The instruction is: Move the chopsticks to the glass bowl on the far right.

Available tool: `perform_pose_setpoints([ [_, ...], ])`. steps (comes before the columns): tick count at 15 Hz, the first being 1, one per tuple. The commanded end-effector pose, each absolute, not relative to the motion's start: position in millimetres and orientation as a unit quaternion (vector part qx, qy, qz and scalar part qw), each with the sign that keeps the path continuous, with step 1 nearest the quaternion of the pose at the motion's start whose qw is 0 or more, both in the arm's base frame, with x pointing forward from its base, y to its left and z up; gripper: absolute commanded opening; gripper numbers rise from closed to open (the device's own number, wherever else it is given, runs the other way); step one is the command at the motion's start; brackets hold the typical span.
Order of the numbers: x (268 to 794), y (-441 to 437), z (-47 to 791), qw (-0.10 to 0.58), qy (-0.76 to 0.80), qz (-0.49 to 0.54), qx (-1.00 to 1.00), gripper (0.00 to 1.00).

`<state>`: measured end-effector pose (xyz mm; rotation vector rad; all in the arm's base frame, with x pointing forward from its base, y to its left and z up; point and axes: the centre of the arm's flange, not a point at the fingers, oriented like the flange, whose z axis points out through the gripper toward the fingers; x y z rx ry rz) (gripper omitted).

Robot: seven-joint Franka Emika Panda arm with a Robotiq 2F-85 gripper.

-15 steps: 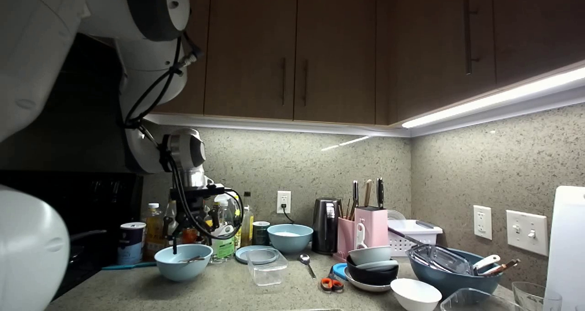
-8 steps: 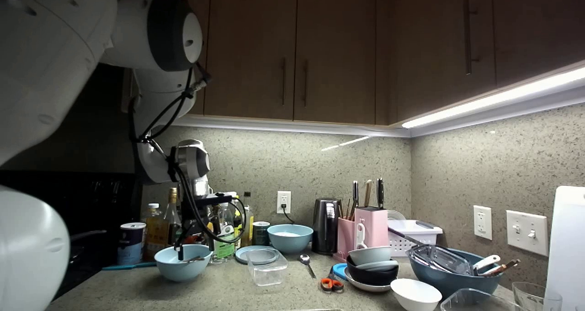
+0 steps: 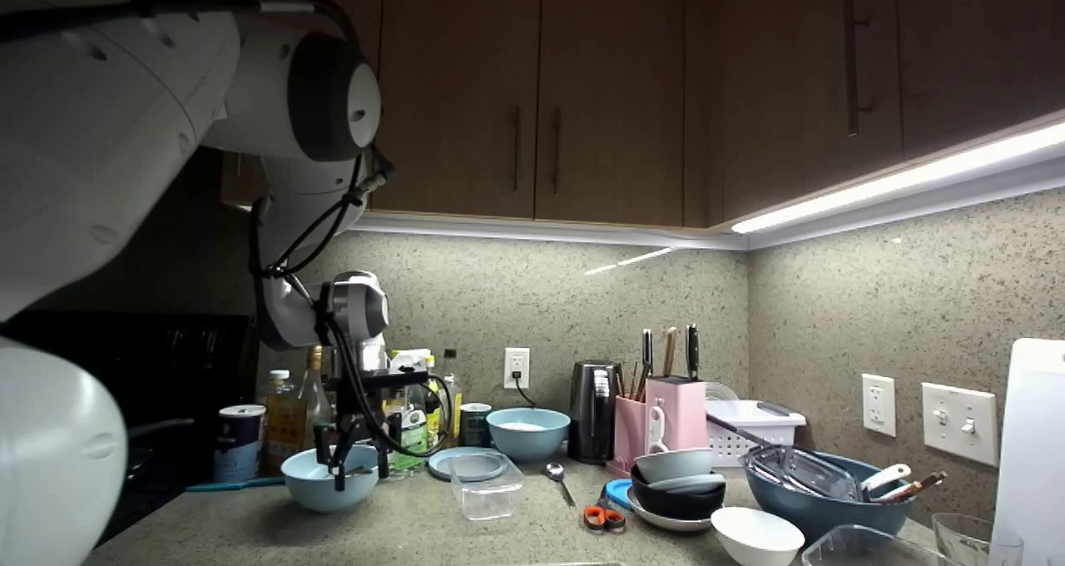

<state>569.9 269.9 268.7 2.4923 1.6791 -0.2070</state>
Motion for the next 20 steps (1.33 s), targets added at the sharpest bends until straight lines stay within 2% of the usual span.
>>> perform_pose_setpoints([
  [1,577,269,269,0.073,0.567,-0.076,0.817,0.47],
  [6,580,273,278,0.087,0.570,-0.068,0.814,0.13],
  [8,580,275,286,0.093,0.572,-0.061,0.813,0.05],
  [10,580,277,294,0.094,0.573,-0.054,0.812,0.03],
  [11,580,277,298,0.097,0.571,-0.051,0.813,0.08],
  [14,578,279,310,0.106,0.565,-0.045,0.817,0.08],
  [20,538,251,367,0.191,0.480,-0.102,0.850,0.08],
])
